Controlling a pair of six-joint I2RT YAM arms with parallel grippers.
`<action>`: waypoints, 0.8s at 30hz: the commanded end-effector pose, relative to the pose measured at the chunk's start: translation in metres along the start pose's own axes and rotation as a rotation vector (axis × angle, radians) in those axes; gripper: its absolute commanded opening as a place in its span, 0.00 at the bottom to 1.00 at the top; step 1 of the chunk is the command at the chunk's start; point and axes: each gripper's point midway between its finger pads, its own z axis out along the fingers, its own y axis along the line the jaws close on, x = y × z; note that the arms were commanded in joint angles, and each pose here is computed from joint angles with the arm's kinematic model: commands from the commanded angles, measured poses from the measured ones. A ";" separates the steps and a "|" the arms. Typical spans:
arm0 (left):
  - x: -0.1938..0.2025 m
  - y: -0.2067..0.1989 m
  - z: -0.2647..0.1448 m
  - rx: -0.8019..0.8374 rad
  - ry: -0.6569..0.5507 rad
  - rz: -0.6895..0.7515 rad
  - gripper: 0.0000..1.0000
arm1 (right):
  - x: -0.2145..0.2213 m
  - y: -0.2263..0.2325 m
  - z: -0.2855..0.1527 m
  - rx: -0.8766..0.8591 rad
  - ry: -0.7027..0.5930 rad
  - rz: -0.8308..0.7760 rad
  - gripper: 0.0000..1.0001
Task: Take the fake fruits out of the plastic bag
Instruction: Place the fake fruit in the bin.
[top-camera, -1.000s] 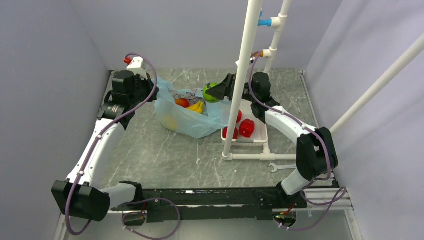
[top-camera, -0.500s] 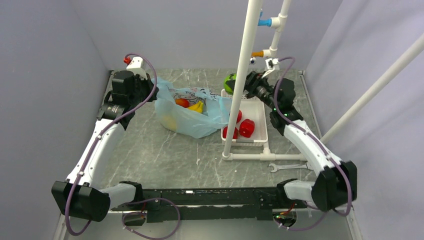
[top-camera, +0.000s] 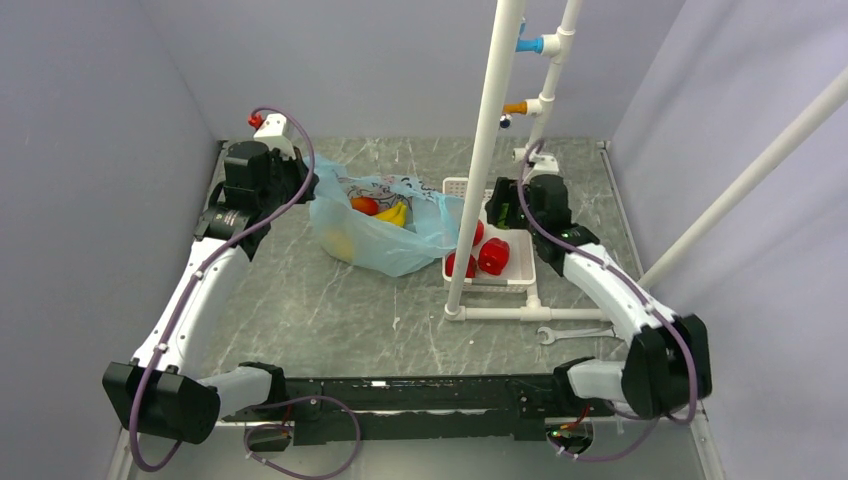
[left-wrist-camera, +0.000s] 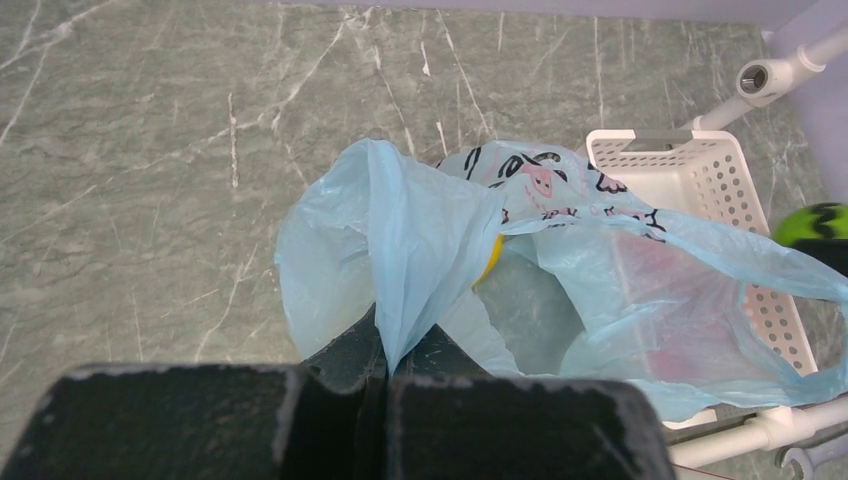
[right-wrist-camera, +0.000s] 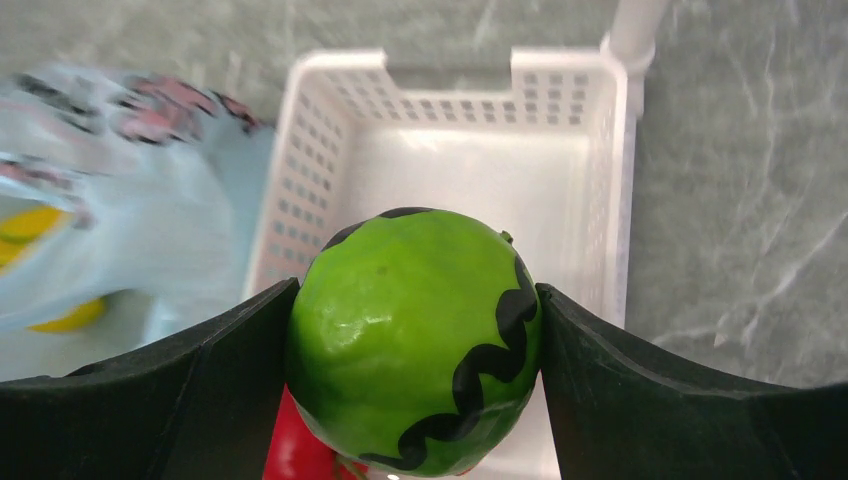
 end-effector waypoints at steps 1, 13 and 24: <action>-0.015 -0.007 -0.005 0.010 -0.057 0.016 0.00 | 0.023 -0.017 0.023 0.101 0.110 -0.022 0.05; -0.016 -0.010 -0.006 0.011 -0.056 0.025 0.00 | 0.051 -0.017 0.049 0.108 0.222 0.003 0.77; -0.016 -0.011 -0.005 0.013 -0.038 0.029 0.00 | 0.047 -0.014 0.048 0.100 0.209 0.025 0.99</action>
